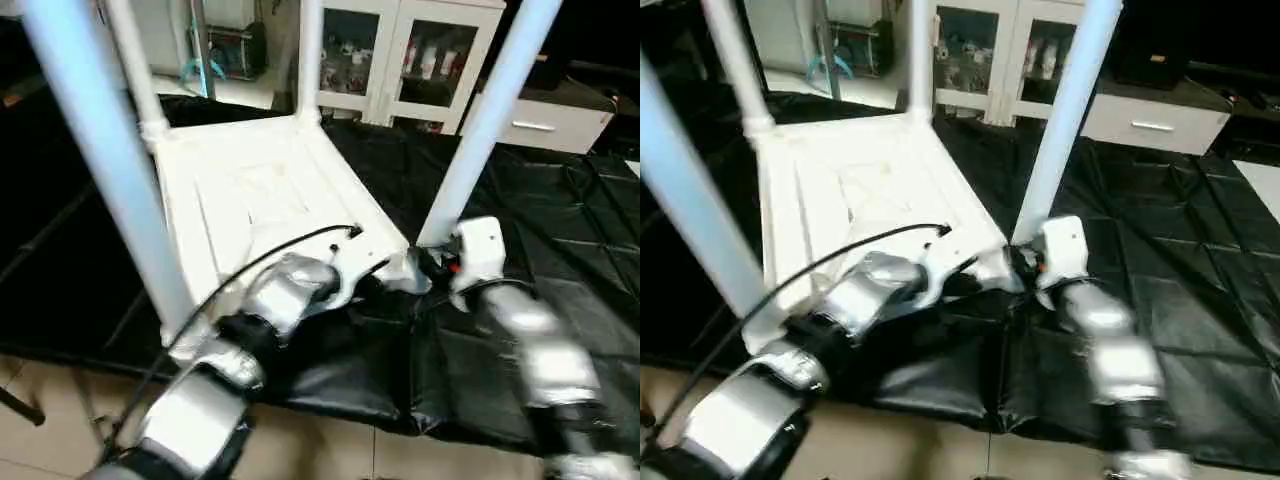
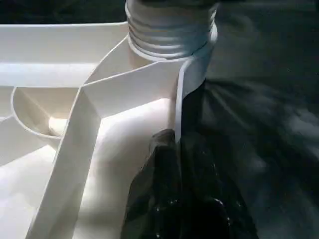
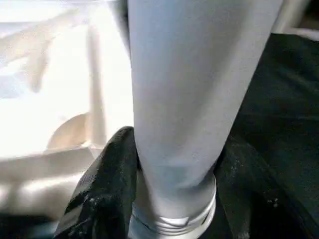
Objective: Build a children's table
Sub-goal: Rotate leg to tighten
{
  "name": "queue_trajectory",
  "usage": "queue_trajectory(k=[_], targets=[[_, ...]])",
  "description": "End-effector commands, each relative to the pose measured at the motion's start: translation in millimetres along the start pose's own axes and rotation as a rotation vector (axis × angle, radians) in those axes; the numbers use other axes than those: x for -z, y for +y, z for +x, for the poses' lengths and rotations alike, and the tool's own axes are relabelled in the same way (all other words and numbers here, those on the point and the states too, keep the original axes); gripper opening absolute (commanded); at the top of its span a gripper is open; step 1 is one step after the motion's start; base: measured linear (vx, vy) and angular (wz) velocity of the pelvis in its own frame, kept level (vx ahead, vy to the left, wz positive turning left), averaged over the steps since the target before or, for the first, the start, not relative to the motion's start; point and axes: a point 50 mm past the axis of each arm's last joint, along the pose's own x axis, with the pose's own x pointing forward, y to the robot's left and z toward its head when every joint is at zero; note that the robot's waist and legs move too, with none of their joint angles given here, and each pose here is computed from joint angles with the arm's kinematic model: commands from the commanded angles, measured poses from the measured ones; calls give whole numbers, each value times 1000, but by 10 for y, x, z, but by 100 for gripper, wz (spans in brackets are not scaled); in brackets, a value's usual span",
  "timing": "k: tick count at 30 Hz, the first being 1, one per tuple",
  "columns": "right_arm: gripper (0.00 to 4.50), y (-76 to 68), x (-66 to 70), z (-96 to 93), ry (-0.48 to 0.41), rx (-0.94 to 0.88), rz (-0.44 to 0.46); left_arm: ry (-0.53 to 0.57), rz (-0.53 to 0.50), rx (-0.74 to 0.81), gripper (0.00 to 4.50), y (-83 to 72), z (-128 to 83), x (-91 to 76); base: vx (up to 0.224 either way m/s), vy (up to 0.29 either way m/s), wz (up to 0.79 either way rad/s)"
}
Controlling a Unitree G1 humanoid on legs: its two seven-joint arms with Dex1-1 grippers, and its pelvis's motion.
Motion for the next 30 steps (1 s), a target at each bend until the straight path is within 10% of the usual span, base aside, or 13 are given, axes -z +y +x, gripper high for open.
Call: queue_trajectory(k=[1, 9, 15, 30], targets=[[189, 80, 369, -28, 163, 42, -55, -74, 11, -144, 0, 131, -27, -201, 0, 0, 0], [189, 186, 173, 1, 30, -112, 26, -117, 60, -131, 0, 203, -84, -205, 0, 0, 0], [282, 57, -52, -134, -100, -223, 102, -134, 130, -4, 0, 196, -157, -106, 0, 0, 0], [415, -410, -198, -665, -1, -703, -83, -120, 279, 477, 0, -39, -466, 187, 0, 0, 0]])
